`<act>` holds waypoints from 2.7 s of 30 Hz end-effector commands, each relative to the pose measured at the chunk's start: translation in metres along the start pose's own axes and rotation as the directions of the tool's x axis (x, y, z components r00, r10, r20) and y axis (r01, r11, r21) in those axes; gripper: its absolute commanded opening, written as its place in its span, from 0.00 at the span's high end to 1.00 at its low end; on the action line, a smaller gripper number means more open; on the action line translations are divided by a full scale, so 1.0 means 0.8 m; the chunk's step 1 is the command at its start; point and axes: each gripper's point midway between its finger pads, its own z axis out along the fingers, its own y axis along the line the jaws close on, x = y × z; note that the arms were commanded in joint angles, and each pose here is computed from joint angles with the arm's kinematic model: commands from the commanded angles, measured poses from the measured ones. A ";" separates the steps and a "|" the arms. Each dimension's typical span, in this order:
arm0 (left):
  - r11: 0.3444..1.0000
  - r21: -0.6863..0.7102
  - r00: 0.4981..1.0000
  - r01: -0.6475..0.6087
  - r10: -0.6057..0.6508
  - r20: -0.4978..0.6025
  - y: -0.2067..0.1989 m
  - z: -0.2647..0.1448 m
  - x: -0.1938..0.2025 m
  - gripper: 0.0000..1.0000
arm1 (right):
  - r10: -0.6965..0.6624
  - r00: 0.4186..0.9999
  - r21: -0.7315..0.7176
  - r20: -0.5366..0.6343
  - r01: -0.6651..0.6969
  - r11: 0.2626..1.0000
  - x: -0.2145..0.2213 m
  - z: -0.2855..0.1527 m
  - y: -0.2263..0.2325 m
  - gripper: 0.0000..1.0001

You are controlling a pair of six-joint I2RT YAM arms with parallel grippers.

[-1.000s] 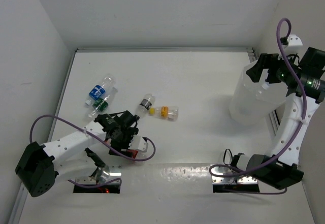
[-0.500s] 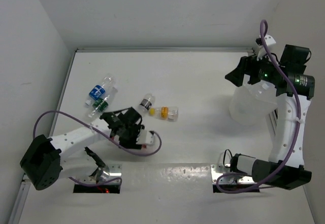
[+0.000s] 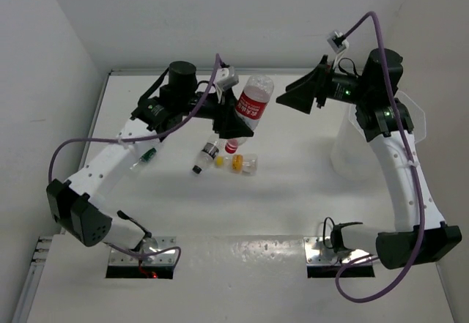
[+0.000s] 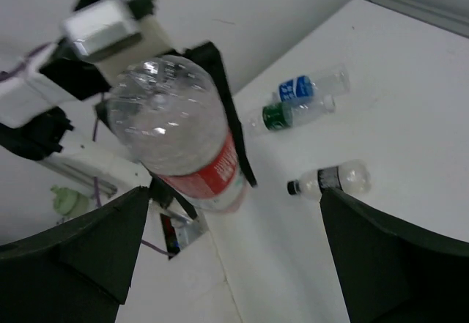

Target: Put the plastic bottles in the bin

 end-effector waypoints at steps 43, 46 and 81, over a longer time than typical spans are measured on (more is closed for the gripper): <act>0.937 -0.091 0.934 0.339 -0.323 0.150 0.097 -0.053 -0.008 0.00 | -0.027 0.986 -0.017 0.165 0.030 0.999 -0.105 0.014 -0.012 0.85; 0.855 -0.384 0.937 0.349 -0.322 0.137 0.167 -0.099 0.038 0.00 | -0.122 0.943 0.192 0.309 0.064 0.979 -0.178 -0.077 -0.060 0.85; 0.269 -0.950 0.533 -0.159 -0.787 -0.312 0.259 -0.353 0.410 0.00 | -0.075 0.989 0.845 -0.124 0.146 0.514 -0.043 -0.296 -0.266 0.82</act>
